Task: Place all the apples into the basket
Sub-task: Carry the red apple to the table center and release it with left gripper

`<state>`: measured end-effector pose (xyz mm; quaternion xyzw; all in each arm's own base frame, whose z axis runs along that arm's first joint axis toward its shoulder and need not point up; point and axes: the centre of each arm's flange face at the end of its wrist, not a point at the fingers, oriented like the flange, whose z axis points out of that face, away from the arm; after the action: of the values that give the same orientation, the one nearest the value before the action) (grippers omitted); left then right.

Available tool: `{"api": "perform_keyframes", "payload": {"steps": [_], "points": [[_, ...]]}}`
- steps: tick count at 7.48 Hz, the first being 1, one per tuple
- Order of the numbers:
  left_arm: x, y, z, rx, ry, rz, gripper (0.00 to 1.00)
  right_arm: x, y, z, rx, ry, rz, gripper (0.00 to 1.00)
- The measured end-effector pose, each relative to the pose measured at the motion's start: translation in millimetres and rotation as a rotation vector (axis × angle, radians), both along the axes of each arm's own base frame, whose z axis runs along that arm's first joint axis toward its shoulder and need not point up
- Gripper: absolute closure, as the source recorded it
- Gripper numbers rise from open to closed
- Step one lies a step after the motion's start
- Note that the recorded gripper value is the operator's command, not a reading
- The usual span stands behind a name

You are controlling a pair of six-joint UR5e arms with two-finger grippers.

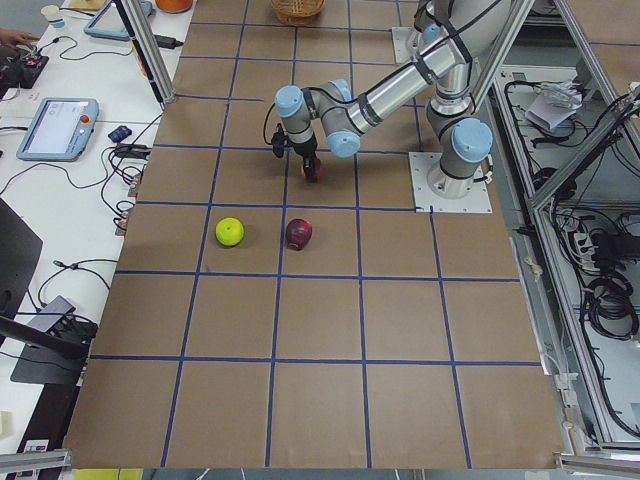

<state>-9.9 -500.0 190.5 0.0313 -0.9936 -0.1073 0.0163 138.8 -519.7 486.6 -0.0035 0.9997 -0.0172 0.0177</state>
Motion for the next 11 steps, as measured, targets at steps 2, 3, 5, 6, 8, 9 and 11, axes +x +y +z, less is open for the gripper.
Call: {"api": "perform_keyframes", "payload": {"steps": [2, 3, 5, 6, 8, 9, 11], "points": [[-1.3, -6.0, 6.7, -0.026, -0.013, 0.02, 0.96, -0.3, 0.0, -0.3, 0.001, 0.002, 0.0, 0.0], [-8.8, -12.2, 21.5, -0.05, -0.008, 0.031, 0.96, -0.3, 0.0, -0.3, 0.0, 0.001, 0.0, 0.0], [-70.5, -21.3, 47.0, -0.069, 0.066, 0.071, 0.96, -0.8, -0.2, -0.3, 0.0, 0.001, -0.001, 0.0], [-122.2, -17.6, 48.2, -0.073, 0.082, 0.077, 0.96, -0.7, -0.2, -0.3, 0.0, 0.001, -0.001, 0.0], [-230.1, -0.4, 46.0, -0.154, 0.096, 0.047, 0.96, -0.4, 0.0, -0.3, 0.001, 0.001, 0.0, 0.0], [-265.8, 7.1, 40.8, -0.179, 0.111, 0.059, 0.96, -0.3, 0.0, -0.4, 0.001, 0.001, 0.0, 0.0], [-308.7, 9.9, 22.7, -0.219, 0.153, 0.07, 0.43, -0.5, 0.0, -0.3, 0.001, 0.001, -0.001, 0.0]]}}
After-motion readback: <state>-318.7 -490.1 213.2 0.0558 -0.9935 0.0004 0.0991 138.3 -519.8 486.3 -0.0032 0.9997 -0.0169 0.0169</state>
